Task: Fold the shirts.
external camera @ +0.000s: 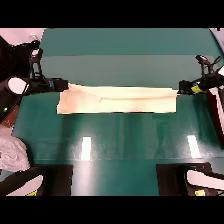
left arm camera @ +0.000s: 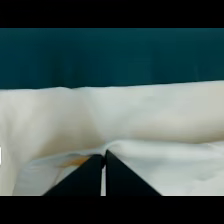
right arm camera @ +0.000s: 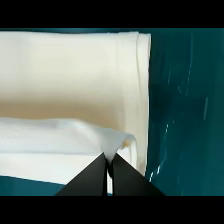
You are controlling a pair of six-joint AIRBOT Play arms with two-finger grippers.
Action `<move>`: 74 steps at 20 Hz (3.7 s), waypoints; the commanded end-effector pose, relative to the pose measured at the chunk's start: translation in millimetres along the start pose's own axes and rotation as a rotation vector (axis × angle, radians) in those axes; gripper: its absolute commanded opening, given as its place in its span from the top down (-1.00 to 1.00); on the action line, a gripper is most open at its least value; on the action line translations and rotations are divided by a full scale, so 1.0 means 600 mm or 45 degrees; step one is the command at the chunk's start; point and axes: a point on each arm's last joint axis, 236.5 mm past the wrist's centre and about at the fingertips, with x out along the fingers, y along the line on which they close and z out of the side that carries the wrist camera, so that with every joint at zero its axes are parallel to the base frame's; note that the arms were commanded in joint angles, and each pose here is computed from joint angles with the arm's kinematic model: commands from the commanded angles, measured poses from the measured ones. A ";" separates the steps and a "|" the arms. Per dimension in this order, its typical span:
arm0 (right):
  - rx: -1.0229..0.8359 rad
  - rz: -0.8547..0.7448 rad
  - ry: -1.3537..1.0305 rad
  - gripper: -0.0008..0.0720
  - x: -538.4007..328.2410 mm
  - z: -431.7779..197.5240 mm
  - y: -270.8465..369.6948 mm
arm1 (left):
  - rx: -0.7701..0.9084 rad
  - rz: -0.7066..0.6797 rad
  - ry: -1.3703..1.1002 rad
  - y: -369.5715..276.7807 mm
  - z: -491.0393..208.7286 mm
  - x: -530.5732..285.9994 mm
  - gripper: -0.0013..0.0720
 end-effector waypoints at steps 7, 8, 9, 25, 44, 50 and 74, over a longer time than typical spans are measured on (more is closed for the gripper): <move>0.054 0.251 0.054 -0.44 0.031 0.062 0.024 | -0.132 0.028 0.003 0.016 0.019 0.042 -0.41; 0.045 0.261 0.116 -0.46 0.024 0.048 0.011 | -0.128 0.016 0.045 0.009 0.013 0.037 -0.41; 0.042 0.279 0.184 -0.48 0.020 0.029 -0.005 | -0.123 0.004 0.094 0.003 0.004 0.032 -0.41; 0.235 0.608 0.261 0.18 0.157 -0.048 0.009 | -0.118 -0.044 0.334 -0.018 -0.062 0.014 0.87; -0.544 0.989 -0.083 0.94 -0.187 0.078 0.411 | 0.216 -0.355 0.615 -0.322 -0.163 0.263 0.89; -0.693 1.047 -0.070 0.94 -0.215 0.037 0.502 | 0.202 -0.361 0.646 -0.322 -0.180 0.280 0.89; -0.851 1.169 -0.064 0.93 0.004 -0.110 0.809 | 0.276 0.315 0.011 0.010 0.222 -0.273 0.89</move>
